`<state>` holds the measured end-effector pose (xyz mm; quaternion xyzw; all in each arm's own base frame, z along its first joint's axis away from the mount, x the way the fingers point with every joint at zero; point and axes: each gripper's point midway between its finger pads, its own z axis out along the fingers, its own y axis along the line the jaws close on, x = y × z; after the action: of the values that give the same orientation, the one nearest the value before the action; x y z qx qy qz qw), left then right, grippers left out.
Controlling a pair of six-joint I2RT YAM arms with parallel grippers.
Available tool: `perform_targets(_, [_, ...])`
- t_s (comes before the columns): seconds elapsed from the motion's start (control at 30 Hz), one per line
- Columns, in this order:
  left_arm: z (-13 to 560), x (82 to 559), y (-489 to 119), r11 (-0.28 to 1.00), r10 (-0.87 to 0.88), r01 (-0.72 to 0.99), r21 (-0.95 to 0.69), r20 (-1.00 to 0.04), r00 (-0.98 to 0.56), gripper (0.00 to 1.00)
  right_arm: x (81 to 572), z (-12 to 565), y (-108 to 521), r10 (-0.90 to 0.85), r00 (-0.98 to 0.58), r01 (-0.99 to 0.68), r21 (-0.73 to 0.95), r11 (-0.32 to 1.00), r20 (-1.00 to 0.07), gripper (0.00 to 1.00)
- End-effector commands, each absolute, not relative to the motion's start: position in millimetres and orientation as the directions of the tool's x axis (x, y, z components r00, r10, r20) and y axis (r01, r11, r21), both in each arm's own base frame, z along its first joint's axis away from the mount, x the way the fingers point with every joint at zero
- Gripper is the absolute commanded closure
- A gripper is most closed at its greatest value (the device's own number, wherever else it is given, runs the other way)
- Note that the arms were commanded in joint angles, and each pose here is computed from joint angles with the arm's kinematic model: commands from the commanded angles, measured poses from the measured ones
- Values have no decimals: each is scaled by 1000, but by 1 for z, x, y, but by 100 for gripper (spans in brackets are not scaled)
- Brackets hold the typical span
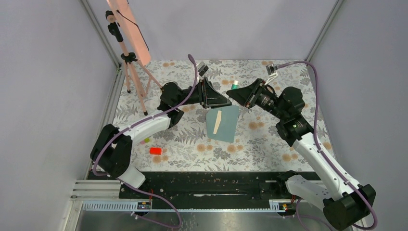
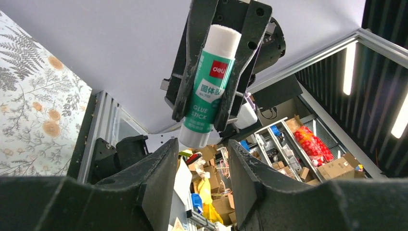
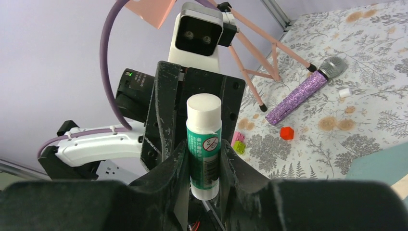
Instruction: Place the letter into the envelope and seal it
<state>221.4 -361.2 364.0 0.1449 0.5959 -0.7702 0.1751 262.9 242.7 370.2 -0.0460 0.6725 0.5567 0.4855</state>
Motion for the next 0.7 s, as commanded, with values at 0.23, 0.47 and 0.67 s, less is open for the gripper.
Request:
perform_targets(0.23, [407, 200, -349, -428, -96, 461, -777, -468, -878, 58, 248, 404, 252, 510, -526, -676, 698, 234, -681, 100])
perform_targets(0.47, [415, 199, -346, -474, -91, 438, -764, -452, -887, 59, 243, 412, 261, 506, -582, -683, 720, 122, -637, 100])
perform_targets(0.67, [423, 199, -345, -488, -94, 435, -757, -449, -888, 62, 236, 425, 270, 492, -650, -679, 733, -33, -580, 100])
